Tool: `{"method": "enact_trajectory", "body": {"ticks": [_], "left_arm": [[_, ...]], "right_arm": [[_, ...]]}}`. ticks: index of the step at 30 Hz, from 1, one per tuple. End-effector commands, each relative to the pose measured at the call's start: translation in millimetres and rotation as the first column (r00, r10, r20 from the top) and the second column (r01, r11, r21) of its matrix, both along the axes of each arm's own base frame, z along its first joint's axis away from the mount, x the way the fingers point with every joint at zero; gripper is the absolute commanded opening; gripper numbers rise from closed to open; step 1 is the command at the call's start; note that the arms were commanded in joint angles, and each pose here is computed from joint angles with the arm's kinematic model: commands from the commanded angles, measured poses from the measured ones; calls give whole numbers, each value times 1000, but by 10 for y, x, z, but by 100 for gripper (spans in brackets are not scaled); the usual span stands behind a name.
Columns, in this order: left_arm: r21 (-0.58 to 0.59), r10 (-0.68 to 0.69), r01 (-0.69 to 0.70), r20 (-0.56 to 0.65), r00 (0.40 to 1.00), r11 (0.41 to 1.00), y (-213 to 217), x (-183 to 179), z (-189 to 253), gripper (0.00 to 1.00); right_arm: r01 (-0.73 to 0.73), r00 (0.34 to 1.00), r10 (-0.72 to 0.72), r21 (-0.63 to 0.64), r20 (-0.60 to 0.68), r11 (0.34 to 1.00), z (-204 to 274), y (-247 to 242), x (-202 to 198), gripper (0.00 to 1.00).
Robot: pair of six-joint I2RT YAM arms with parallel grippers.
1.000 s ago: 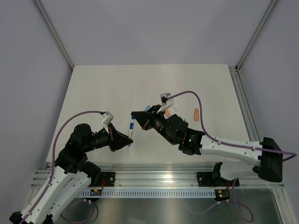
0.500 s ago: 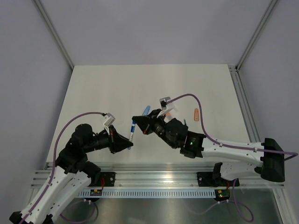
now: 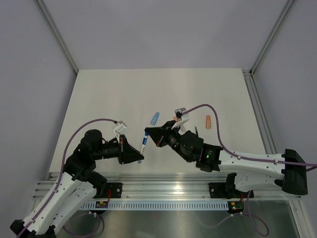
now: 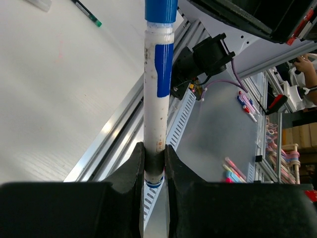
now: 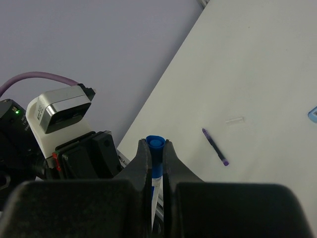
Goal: Insert the pens into the pen caps
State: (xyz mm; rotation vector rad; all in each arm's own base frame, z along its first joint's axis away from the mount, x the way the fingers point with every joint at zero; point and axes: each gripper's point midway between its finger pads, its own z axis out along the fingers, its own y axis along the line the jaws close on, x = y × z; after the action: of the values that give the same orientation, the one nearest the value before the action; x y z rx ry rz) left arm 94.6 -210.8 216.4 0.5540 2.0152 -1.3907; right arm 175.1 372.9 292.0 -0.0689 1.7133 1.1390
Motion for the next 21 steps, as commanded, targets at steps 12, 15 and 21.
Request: {"method": "enact_trajectory", "body": {"ticks": [12, 15, 21], "left_arm": [[-211, 140, -98, 197, 970, 973, -170, 518, 753, 0], [-234, 142, -93, 199, 970, 968, -214, 548, 804, 0], [-238, 139, -91, 195, 971, 967, -260, 584, 815, 0]], "right_arm": [[-257, 953, 241, -64, -182, 964, -662, 11, -767, 0], [-280, 942, 266, -42, -206, 959, -688, 6, -847, 0], [-290, 936, 276, -33, -218, 956, -671, -33, -886, 0]]}}
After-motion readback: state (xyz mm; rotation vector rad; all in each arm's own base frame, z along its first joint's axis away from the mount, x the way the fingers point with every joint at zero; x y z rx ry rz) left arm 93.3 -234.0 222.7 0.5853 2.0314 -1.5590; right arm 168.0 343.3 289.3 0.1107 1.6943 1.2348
